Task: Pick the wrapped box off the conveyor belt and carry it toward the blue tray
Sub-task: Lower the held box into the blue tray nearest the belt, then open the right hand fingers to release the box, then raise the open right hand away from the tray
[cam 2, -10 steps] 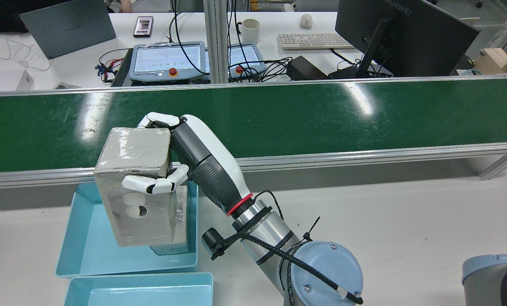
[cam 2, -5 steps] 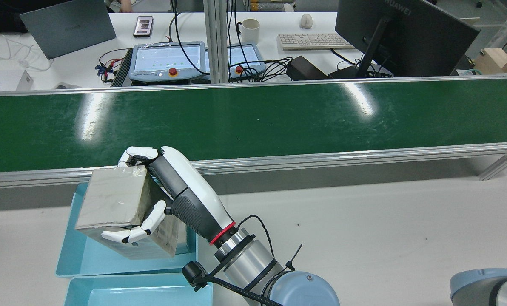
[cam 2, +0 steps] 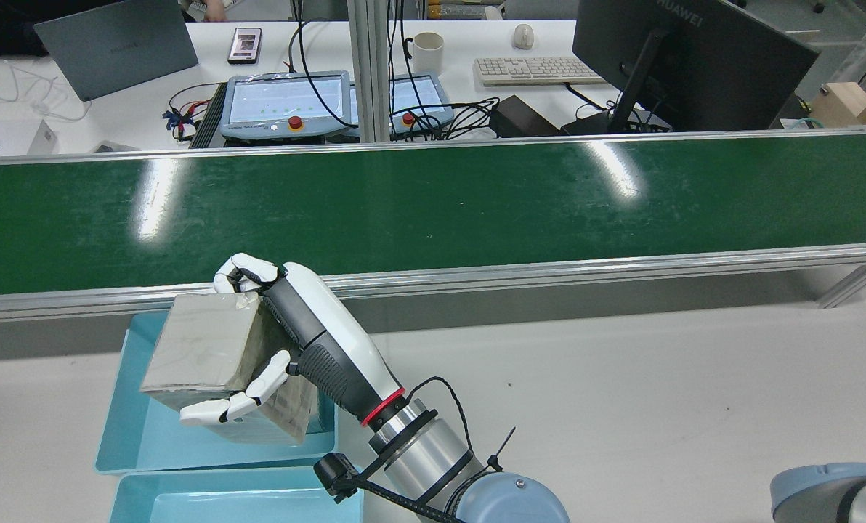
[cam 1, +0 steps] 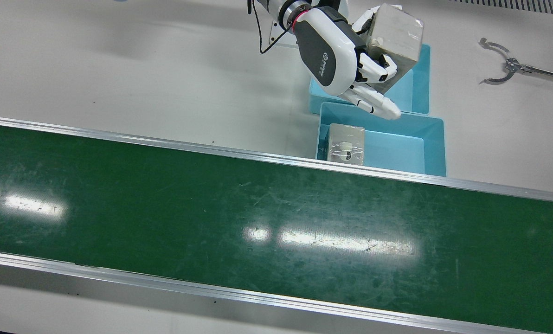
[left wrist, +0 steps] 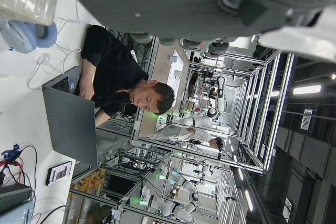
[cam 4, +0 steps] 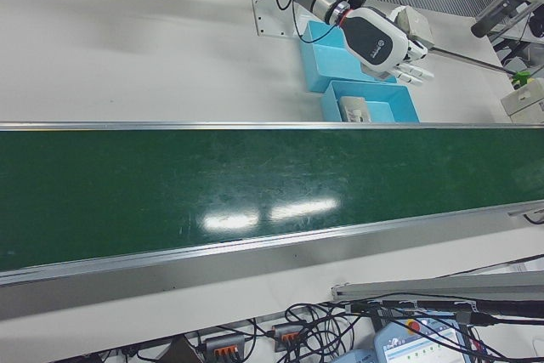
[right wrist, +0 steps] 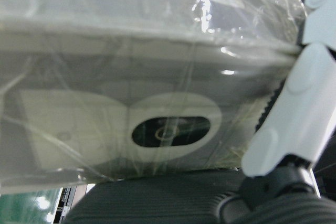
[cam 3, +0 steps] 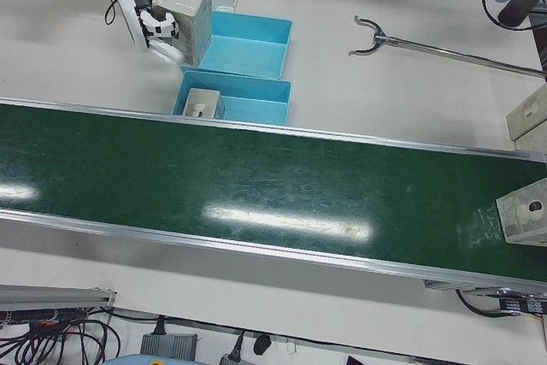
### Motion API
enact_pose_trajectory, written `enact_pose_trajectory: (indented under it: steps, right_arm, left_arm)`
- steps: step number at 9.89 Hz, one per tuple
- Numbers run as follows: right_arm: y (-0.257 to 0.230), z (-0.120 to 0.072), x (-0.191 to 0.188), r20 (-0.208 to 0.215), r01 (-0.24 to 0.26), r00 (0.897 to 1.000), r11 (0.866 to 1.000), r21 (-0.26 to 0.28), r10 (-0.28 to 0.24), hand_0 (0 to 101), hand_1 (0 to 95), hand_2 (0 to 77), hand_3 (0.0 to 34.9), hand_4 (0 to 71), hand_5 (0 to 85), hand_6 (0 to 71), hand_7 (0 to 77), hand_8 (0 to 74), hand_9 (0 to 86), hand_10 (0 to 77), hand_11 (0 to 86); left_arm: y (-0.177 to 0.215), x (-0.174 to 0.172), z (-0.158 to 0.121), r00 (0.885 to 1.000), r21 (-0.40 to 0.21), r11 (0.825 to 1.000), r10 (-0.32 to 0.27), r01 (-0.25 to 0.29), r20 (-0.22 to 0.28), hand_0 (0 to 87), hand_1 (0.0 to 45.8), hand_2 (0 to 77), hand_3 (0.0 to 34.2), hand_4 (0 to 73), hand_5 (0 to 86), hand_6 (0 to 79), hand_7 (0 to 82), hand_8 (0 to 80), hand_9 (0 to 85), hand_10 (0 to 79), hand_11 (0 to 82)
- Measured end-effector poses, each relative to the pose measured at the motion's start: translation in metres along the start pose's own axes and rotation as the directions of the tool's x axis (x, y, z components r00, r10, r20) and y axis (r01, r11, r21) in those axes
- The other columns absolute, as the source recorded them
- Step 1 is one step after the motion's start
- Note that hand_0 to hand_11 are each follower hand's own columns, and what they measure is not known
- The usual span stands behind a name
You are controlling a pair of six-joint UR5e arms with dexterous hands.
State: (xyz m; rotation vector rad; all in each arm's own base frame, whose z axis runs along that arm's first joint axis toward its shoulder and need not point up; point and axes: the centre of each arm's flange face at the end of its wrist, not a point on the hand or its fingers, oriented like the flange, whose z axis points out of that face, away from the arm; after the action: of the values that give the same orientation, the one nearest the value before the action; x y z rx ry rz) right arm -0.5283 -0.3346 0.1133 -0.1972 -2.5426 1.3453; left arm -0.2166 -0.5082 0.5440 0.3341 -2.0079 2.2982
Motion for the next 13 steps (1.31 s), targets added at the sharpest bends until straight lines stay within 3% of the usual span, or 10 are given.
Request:
enact_pose_trajectory:
  steps: [1,2,3,4,5,6,7,8,11,13]
  right_arm:
    - [0.000,-0.001,-0.002,0.001,-0.004,1.000,1.000,-0.001,0.004,48,2.2,26.2,0.0,14.7,78.5,48.5,77.4,8.7,10.9,2.2,9.8]
    - [-0.002,-0.004,-0.004,0.001,-0.007,1.000,1.000,-0.002,0.007,46,14.7,15.8,2.8,9.8,42.0,37.1,77.4,0.0,0.5,0.0,2.2]
    - [-0.003,-0.006,-0.006,0.003,-0.008,1.000,1.000,-0.003,0.008,46,14.7,15.8,2.8,9.8,42.0,37.1,77.4,0.0,0.5,0.0,2.2]
    - [-0.005,-0.008,-0.008,0.004,-0.009,1.000,1.000,-0.003,0.009,47,18.0,18.5,13.2,2.7,0.5,9.3,77.4,0.0,1.1,0.0,1.6]
    - [-0.006,-0.010,-0.010,0.004,-0.009,1.000,1.000,-0.003,0.009,47,18.0,18.5,13.2,2.7,0.5,9.3,77.4,0.0,1.1,0.0,1.6]
    - [-0.008,-0.011,-0.011,0.004,-0.010,1.000,1.000,-0.002,0.010,47,12.5,19.6,21.5,3.8,7.6,0.0,1.1,0.0,0.5,0.5,1.6]
    - [-0.009,-0.012,-0.011,0.004,-0.012,1.000,1.000,-0.001,0.012,47,18.5,15.3,25.4,3.8,7.1,1.1,8.2,0.0,1.1,1.1,2.7]
    - [-0.009,-0.012,-0.013,0.006,-0.017,1.000,1.000,-0.002,0.018,47,16.4,19.6,26.2,3.8,7.6,0.5,6.0,0.0,1.1,1.1,2.7]
    - [-0.013,-0.017,-0.035,0.024,-0.020,1.000,1.000,-0.004,0.020,47,16.9,19.6,26.3,3.8,8.2,0.5,6.0,0.0,1.1,1.1,3.8]
    - [-0.024,-0.023,-0.083,0.049,0.017,0.999,1.000,0.006,-0.017,47,16.9,19.6,25.1,3.8,10.9,2.2,7.6,0.0,1.1,1.6,3.8]
  left_arm:
    - [0.000,0.000,0.000,1.000,0.000,1.000,0.000,0.000,0.000,0.0,0.0,0.5,0.0,0.0,1.1,0.0,0.5,0.0,0.0,0.0,0.0]
    - [0.000,0.000,0.000,1.000,0.000,1.000,0.000,0.000,0.000,0.0,0.0,0.5,0.0,0.0,1.1,0.0,0.0,0.0,0.0,0.5,0.0]
    - [0.000,0.000,0.000,1.000,0.000,1.000,0.000,0.000,0.000,0.0,0.0,0.5,0.0,0.0,1.1,0.0,0.0,0.0,0.0,0.5,0.0]
    - [0.000,0.000,0.000,1.000,0.000,1.000,0.000,0.000,0.000,0.0,0.0,0.5,0.0,0.0,1.1,0.0,0.5,0.0,0.0,0.5,0.0]
    - [0.000,0.000,0.000,1.000,0.000,1.000,0.000,0.000,0.000,0.0,0.0,0.5,0.0,0.0,1.1,0.0,0.5,0.0,0.0,0.5,0.0]
    - [0.000,0.000,0.000,1.000,0.000,1.000,0.000,0.000,0.000,0.0,0.0,0.5,0.0,0.0,1.1,0.0,0.0,0.0,0.0,0.5,0.0]
    - [0.000,0.000,0.000,1.000,0.000,1.000,0.000,0.000,0.000,0.0,0.0,0.5,0.0,0.0,1.1,0.0,0.0,0.0,0.0,0.0,0.0]
    - [0.000,0.000,0.000,1.000,0.000,1.000,0.000,0.000,0.000,0.0,0.0,1.1,0.0,0.0,1.1,0.0,0.0,0.0,0.0,0.0,0.0]
    - [0.000,0.000,0.000,1.000,0.000,1.000,0.000,0.000,0.000,0.0,0.0,0.5,0.0,0.0,1.1,0.0,0.0,0.0,0.0,0.0,0.0]
    - [0.000,0.000,0.000,1.000,0.000,1.000,0.000,0.000,0.000,0.0,0.0,0.5,0.0,0.0,1.1,0.0,0.0,0.0,0.0,0.0,0.0]
